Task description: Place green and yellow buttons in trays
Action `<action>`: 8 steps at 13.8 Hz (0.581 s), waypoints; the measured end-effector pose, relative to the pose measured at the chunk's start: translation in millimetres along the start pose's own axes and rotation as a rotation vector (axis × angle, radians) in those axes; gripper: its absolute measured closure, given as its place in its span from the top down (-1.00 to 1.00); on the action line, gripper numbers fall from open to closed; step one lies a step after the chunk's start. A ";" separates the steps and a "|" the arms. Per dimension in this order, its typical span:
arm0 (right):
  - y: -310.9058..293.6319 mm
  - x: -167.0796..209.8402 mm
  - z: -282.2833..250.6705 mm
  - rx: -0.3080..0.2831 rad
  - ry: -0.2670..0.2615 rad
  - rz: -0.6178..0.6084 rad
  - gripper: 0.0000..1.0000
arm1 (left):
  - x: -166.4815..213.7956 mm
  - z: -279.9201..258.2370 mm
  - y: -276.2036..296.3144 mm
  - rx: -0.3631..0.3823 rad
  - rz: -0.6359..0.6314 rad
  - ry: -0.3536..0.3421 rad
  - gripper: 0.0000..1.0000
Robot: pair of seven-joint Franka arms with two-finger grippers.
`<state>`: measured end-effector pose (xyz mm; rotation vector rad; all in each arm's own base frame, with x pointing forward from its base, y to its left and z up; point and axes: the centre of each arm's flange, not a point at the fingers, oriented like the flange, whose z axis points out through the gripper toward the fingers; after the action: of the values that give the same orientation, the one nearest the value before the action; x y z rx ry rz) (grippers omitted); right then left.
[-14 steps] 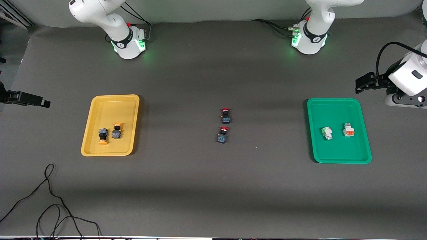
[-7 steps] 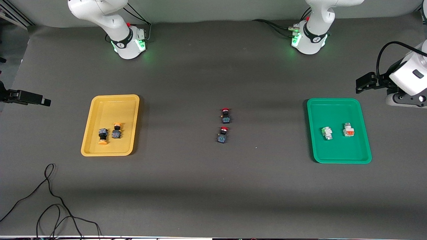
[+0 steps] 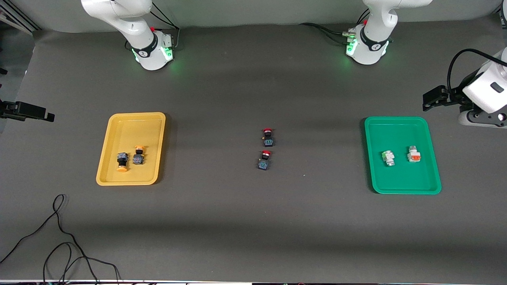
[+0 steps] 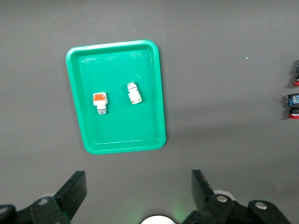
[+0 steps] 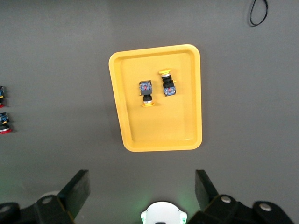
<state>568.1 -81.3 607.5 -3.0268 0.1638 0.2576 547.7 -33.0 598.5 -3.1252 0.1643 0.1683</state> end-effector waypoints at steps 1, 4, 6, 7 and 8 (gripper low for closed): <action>2.8 -3.7 0.1 -0.003 0.024 0.003 1.00 | 0.0 0.0 0.0 0.000 0.000 0.000 1.00; 11.3 -23.6 -4.5 -0.059 0.103 0.006 1.00 | 0.1 -0.2 0.4 0.000 0.002 0.000 1.00; 13.8 -41.9 -19.6 -0.108 0.144 0.003 1.00 | 0.1 -0.3 0.4 0.000 0.002 0.001 1.00; 13.9 -52.5 -29.9 -0.113 0.165 0.002 1.00 | 0.2 -0.3 0.5 0.000 0.002 0.001 1.00; 14.0 -61.4 -38.8 -0.112 0.184 0.001 1.00 | 0.2 -0.2 0.4 0.000 0.002 0.001 1.00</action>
<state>512.6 -93.2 655.0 -3.1590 0.1710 -0.0138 547.9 -33.4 598.7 -3.1252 0.1670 0.1674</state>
